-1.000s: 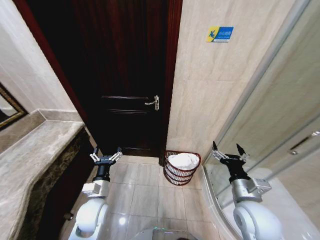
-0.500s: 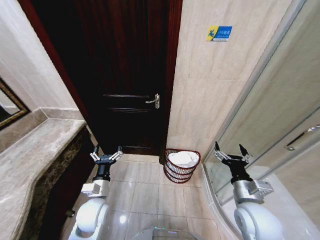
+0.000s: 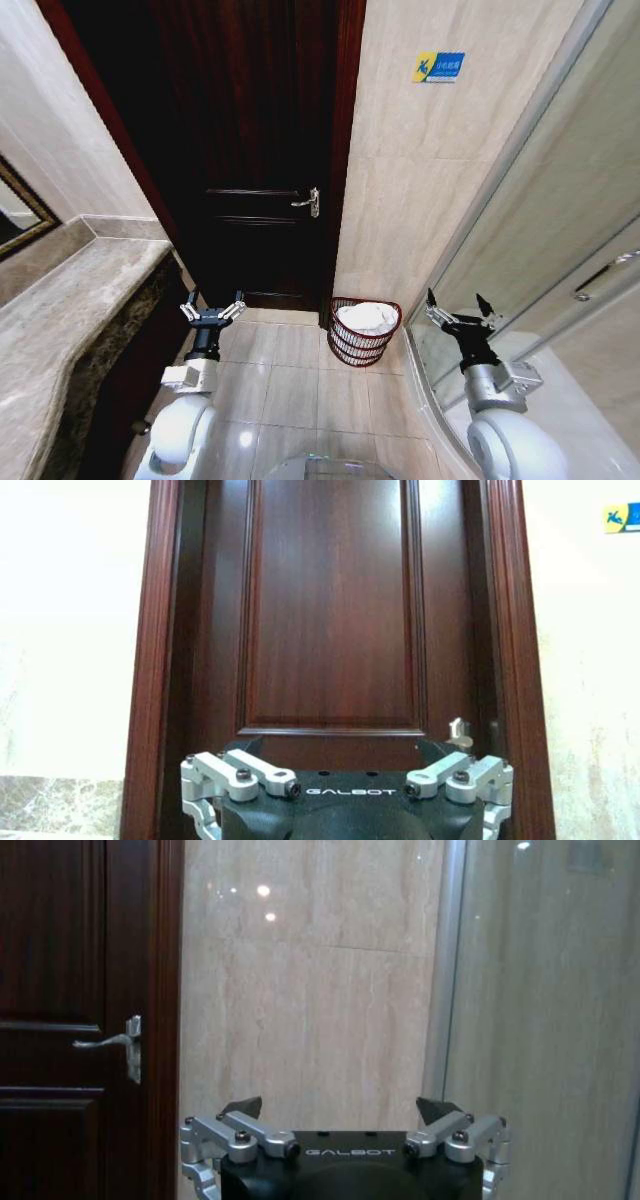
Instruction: Discard the used towel into the hamper.
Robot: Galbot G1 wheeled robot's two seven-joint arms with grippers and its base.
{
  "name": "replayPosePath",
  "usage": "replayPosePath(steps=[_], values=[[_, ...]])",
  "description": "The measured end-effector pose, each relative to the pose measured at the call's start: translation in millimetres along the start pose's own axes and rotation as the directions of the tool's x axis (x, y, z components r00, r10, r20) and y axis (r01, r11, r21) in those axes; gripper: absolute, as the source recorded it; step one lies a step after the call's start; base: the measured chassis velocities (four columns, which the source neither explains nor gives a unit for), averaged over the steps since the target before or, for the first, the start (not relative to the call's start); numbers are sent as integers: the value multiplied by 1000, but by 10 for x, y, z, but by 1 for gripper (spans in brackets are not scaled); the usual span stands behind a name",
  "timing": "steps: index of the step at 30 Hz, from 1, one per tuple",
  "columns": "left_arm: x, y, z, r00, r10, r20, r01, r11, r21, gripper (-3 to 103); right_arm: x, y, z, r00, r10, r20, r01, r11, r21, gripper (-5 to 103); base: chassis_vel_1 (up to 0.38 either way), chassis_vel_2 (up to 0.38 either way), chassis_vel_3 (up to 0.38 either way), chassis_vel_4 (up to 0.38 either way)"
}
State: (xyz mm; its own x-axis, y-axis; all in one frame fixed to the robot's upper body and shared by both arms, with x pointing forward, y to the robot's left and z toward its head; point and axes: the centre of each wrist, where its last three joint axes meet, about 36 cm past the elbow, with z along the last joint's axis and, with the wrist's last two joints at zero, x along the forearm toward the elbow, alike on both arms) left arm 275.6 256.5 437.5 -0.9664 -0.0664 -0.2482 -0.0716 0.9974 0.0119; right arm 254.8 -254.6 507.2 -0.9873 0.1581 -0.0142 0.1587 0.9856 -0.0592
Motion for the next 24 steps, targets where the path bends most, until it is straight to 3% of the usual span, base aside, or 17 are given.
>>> replayPosePath(steps=[9, 24], values=[[-6, -7, -2, 1000, 3, 2, -3, 1000, 1, 100, 8, 2, -6, 1000, -5, 15, 5, 1000, 0, 100, 52, 21, -49, -15], [-6, -15, 1, 1000, 1, 12, -1, 1000, 4, 100, 1, 8, 14, 1000, -13, 17, 13, 1000, -1, 100, 122, -126, -117, 140]])
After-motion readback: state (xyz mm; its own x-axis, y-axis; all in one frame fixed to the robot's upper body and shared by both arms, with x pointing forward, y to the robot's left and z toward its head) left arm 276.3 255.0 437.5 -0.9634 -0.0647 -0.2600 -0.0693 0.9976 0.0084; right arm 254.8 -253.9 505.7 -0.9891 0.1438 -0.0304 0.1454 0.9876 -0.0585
